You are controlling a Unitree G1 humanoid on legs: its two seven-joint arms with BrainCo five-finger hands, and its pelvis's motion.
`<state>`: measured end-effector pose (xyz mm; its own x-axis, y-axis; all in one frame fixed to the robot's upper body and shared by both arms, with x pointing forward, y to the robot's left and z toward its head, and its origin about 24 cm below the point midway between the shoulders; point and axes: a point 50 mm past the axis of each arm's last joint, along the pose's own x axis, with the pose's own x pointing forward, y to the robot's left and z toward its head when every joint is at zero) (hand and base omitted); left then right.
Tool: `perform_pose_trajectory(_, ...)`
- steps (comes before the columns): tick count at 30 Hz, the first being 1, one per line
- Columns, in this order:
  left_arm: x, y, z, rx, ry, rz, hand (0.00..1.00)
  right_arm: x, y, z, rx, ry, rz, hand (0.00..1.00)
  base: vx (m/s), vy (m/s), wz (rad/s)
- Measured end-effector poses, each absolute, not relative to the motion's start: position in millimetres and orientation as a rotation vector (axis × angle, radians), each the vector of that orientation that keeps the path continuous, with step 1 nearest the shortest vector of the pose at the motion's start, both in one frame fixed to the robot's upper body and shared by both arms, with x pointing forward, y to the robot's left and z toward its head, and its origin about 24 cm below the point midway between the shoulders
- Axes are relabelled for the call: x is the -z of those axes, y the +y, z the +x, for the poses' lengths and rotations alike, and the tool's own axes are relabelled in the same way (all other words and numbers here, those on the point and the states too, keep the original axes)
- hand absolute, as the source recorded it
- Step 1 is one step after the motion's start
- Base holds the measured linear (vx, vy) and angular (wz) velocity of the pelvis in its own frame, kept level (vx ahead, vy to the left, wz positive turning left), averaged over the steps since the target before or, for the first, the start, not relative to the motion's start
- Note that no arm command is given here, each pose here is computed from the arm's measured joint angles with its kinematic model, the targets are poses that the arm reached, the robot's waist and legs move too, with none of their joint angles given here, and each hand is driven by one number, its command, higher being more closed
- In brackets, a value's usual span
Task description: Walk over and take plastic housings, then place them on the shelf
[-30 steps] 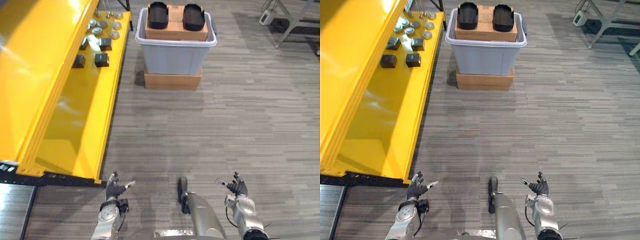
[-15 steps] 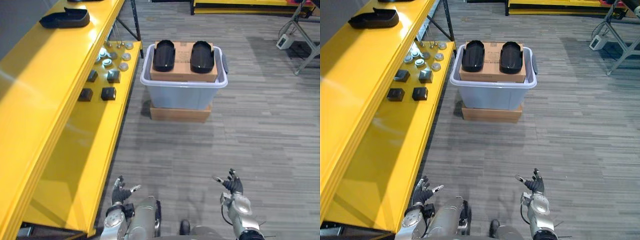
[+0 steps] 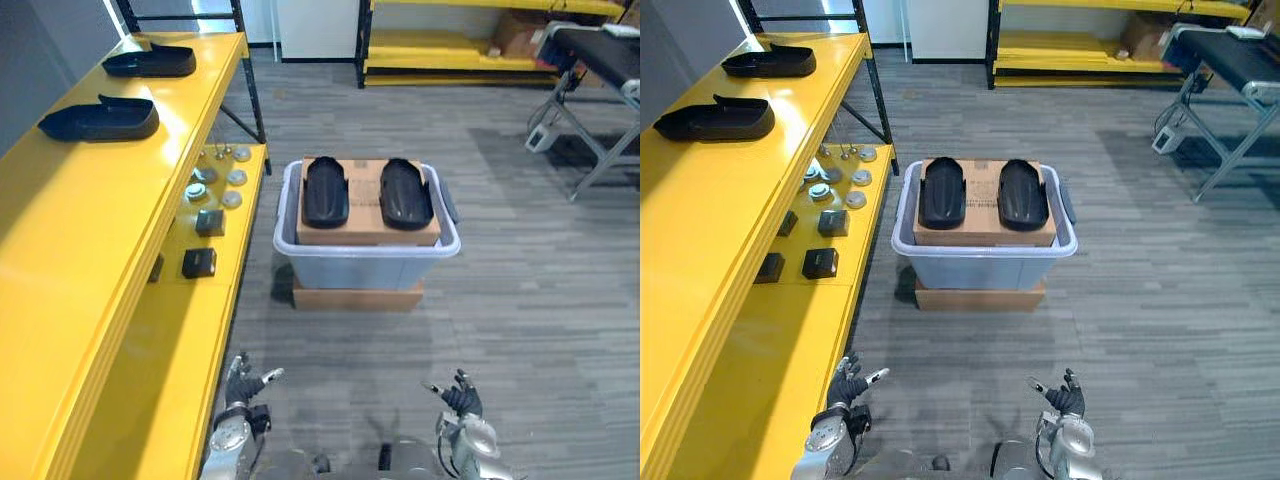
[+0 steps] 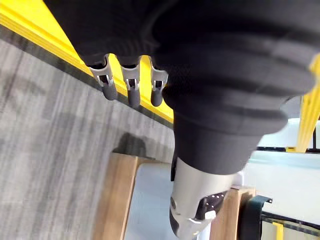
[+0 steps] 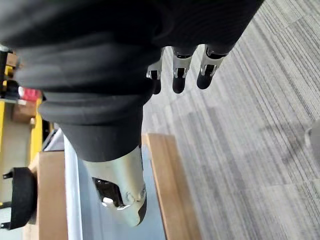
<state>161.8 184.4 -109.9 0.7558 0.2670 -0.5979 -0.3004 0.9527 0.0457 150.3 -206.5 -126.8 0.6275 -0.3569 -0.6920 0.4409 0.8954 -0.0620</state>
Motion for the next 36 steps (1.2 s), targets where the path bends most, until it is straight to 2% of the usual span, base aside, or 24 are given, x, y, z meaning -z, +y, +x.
perform_pose_trajectory(4,117,188,156,-0.313,0.690,-0.040,0.00,130,-212,147,0.476,0.791,0.113,0.00,0.45,-0.248,0.13)
perform_pose_trajectory(11,121,173,153,-0.307,0.709,-0.084,0.00,125,-220,154,0.488,0.763,0.100,0.00,0.26,-0.130,0.08)
perform_pose_trajectory(16,127,169,147,-0.296,0.747,-0.083,0.00,127,-227,148,0.515,0.777,0.103,0.00,0.12,0.095,-0.15)
perform_pose_trajectory(19,127,175,148,-0.299,0.748,-0.067,0.00,134,-228,133,0.539,0.822,0.111,0.00,0.12,0.144,0.01)
perform_pose_trajectory(23,129,183,141,-0.309,0.768,-0.042,0.00,132,-234,131,0.570,0.816,0.111,0.00,0.07,0.080,-0.24)
perform_pose_trajectory(26,128,191,141,-0.314,0.765,-0.018,0.00,127,-250,133,0.653,0.786,0.114,0.00,0.04,0.034,-0.25)
perform_pose_trajectory(31,128,197,139,-0.295,0.767,0.025,0.00,83,-309,155,0.825,0.562,0.059,0.00,0.04,0.025,-0.23)
perform_pose_trajectory(36,128,196,131,-0.276,0.773,0.019,0.00,31,-331,188,0.869,0.312,0.020,0.00,0.06,0.011,-0.13)
